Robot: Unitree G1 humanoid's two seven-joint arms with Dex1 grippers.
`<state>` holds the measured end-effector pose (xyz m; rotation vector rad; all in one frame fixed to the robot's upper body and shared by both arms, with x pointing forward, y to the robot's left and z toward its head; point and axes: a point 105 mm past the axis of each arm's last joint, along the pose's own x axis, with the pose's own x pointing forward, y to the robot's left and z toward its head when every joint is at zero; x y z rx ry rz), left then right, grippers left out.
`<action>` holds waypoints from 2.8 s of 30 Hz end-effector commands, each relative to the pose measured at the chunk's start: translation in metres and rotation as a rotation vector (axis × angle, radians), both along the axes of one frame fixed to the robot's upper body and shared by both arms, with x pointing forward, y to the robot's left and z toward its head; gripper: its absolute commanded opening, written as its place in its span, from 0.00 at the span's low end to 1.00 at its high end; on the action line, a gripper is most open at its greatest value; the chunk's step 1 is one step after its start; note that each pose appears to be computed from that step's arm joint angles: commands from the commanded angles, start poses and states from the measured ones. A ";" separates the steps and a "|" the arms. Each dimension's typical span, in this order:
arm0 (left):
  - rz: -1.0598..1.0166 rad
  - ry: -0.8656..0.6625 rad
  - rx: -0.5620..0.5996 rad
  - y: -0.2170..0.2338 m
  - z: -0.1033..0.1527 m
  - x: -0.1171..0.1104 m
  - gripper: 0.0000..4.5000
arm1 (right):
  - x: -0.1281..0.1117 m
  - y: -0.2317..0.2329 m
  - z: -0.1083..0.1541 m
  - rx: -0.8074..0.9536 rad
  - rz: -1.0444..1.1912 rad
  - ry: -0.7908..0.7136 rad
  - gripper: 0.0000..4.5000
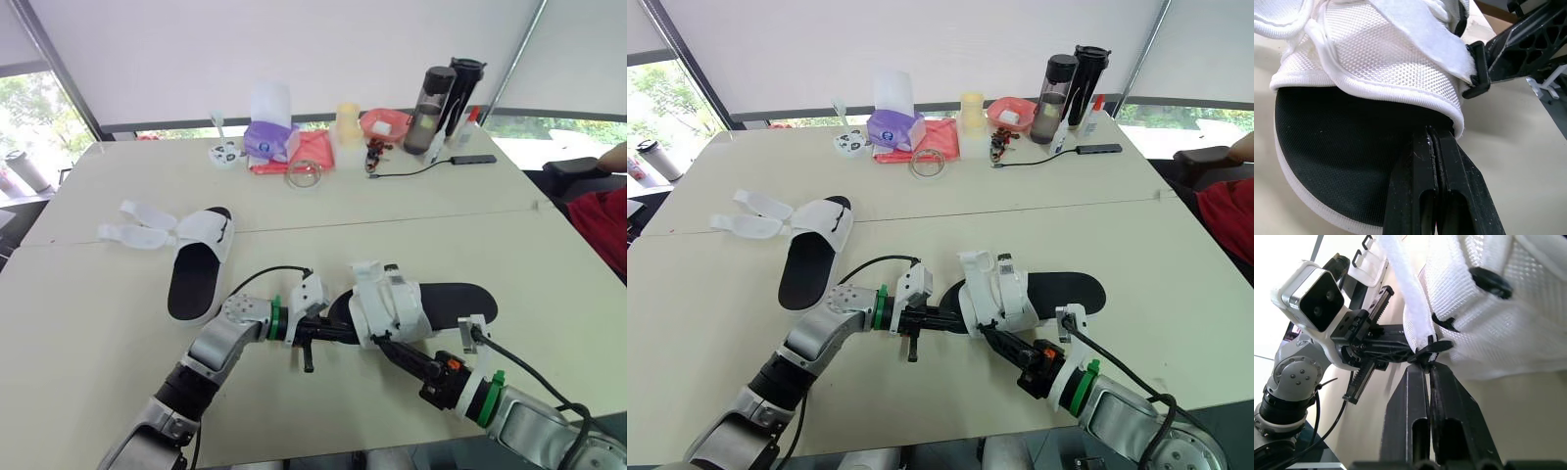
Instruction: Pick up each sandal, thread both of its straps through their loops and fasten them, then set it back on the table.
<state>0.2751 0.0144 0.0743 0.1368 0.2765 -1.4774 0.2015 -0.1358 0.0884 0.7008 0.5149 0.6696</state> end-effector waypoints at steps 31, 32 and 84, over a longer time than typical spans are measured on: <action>-0.033 0.028 0.055 -0.001 -0.016 -0.005 0.00 | -0.095 -0.002 -0.048 -0.223 0.389 0.180 0.01; -0.034 0.028 0.056 -0.001 -0.016 -0.005 0.00 | -0.096 -0.003 -0.047 -0.241 0.406 0.179 0.01; 0.018 0.026 0.057 0.001 -0.020 0.003 0.00 | -0.026 -0.003 0.017 -0.092 0.478 -0.086 0.02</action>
